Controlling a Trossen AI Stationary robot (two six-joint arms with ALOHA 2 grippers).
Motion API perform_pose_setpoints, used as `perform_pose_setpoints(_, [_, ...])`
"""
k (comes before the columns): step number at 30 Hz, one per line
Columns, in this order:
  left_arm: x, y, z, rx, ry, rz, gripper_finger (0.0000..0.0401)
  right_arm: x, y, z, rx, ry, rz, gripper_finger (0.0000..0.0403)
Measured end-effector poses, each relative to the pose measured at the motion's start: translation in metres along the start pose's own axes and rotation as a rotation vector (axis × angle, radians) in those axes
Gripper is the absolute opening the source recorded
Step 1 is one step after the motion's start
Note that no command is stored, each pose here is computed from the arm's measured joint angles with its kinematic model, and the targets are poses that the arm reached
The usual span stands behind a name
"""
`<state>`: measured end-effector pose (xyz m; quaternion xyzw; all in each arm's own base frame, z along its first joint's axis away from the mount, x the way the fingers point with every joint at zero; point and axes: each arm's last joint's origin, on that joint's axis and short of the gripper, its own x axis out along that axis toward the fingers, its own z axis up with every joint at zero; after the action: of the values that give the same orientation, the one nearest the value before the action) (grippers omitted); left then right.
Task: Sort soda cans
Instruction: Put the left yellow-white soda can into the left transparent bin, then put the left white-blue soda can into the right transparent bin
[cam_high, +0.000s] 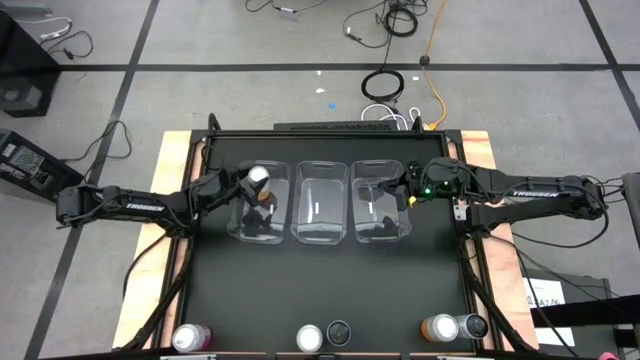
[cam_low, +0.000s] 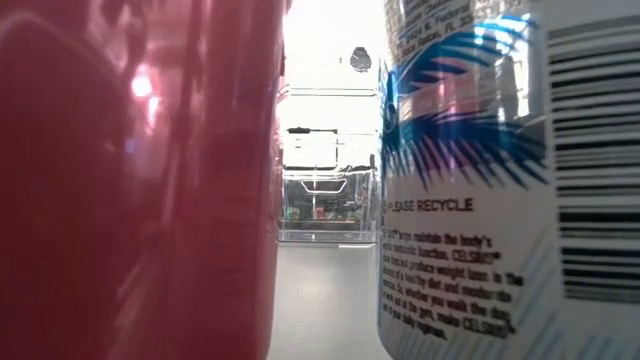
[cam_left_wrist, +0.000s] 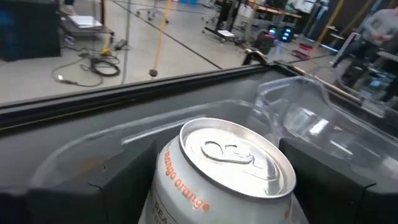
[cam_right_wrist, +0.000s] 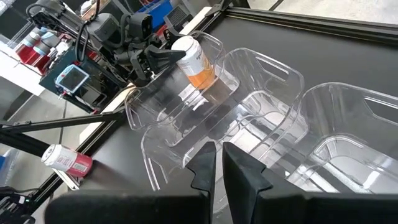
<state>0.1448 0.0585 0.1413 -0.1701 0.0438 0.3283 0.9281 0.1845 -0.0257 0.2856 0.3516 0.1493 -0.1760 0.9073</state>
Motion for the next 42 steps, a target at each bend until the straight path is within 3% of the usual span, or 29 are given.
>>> perform_pose_setpoints(22, [0.000, 0.000, 0.003, 0.021, -0.030, 0.023, 0.0345, 0.000, 0.000, 0.000, -0.025, 0.000, 0.000, 0.0020])
perform_pose_setpoints(29, [0.000, -0.004, 0.014, 0.023, -0.130, -0.016, 0.0345, 0.000, 0.000, 0.000, -0.040, 0.000, 0.000, 0.0020])
perform_pose_setpoints(37, [0.002, -0.019, 0.040, 0.074, -0.190, -0.154, 0.0345, 0.000, 0.000, 0.000, -0.055, 0.000, 0.000, 0.0020])
perform_pose_setpoints(42, [0.008, -0.032, 0.062, 0.112, -0.070, -0.215, 0.0345, 0.000, 0.000, 0.000, -0.076, 0.001, 0.000, 0.0020])
